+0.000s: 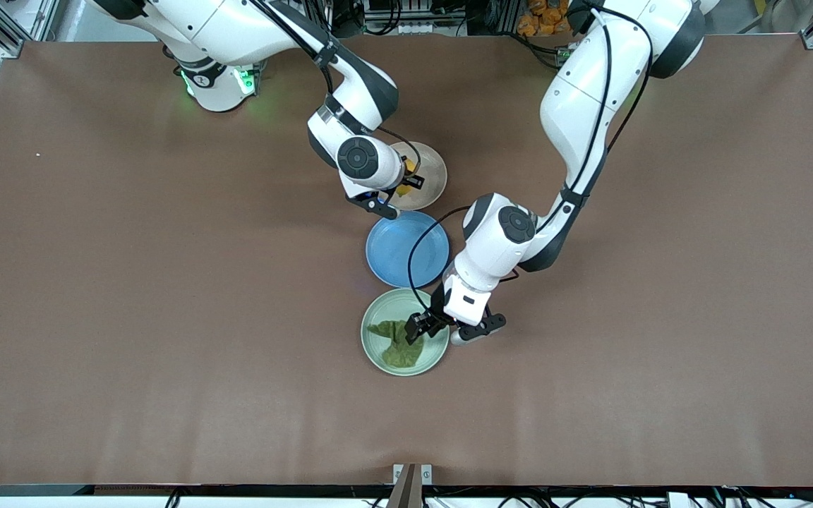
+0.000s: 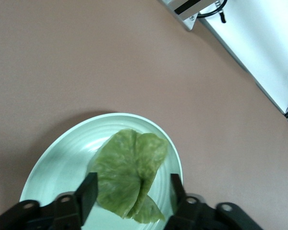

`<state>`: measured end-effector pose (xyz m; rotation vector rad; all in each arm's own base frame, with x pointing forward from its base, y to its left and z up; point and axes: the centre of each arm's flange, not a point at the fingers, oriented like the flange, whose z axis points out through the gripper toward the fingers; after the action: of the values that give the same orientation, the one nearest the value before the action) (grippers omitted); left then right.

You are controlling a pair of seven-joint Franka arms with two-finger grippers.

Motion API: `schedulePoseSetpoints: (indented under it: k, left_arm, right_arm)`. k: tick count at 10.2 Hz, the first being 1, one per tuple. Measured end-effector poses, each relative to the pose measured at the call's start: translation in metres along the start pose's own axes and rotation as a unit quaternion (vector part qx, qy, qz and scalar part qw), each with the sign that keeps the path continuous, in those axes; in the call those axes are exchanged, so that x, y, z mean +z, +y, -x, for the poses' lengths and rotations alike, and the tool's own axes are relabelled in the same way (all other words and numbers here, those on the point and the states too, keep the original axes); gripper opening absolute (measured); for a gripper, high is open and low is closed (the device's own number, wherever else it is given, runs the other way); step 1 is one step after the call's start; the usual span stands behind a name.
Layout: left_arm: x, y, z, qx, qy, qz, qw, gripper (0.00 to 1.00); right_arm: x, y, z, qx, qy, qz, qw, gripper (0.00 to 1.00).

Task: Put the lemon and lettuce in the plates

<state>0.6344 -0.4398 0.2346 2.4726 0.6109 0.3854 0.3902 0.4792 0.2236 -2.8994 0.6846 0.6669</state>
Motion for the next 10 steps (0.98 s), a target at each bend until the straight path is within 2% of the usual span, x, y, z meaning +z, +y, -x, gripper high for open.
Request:
schedulePoseSetpoints:
  k: [1,2,3,6,8,10]
  left_arm:
    - [-0.010,0.005,-0.009,0.000,0.006,-0.003,1.000,0.84]
    - [-0.026,0.009,-0.026,0.004,0.007,-0.021,1.000,1.00]
    - [-0.048,0.011,-0.050,0.021,0.015,-0.051,0.998,1.00]
    - [-0.118,0.010,-0.105,0.079,0.033,-0.152,0.985,1.00]
    - [-0.167,0.002,-0.135,0.106,0.018,-0.207,0.972,1.00]
    - [-0.229,-0.013,-0.170,0.167,-0.017,-0.244,0.955,1.00]
  right_arm:
    - [0.001,0.000,0.000,0.004,0.001,0.000,1.000,0.79]
    - [0.001,0.000,-0.001,0.005,0.002,0.000,1.000,0.86]
    - [0.000,0.000,-0.002,0.006,0.003,-0.002,1.000,0.99]
    - [-0.017,-0.004,-0.016,0.008,0.011,-0.018,1.000,1.00]
    - [-0.057,-0.001,-0.049,-0.008,0.022,-0.045,0.999,1.00]
    - [-0.099,0.020,-0.097,-0.036,0.025,-0.056,0.997,1.00]
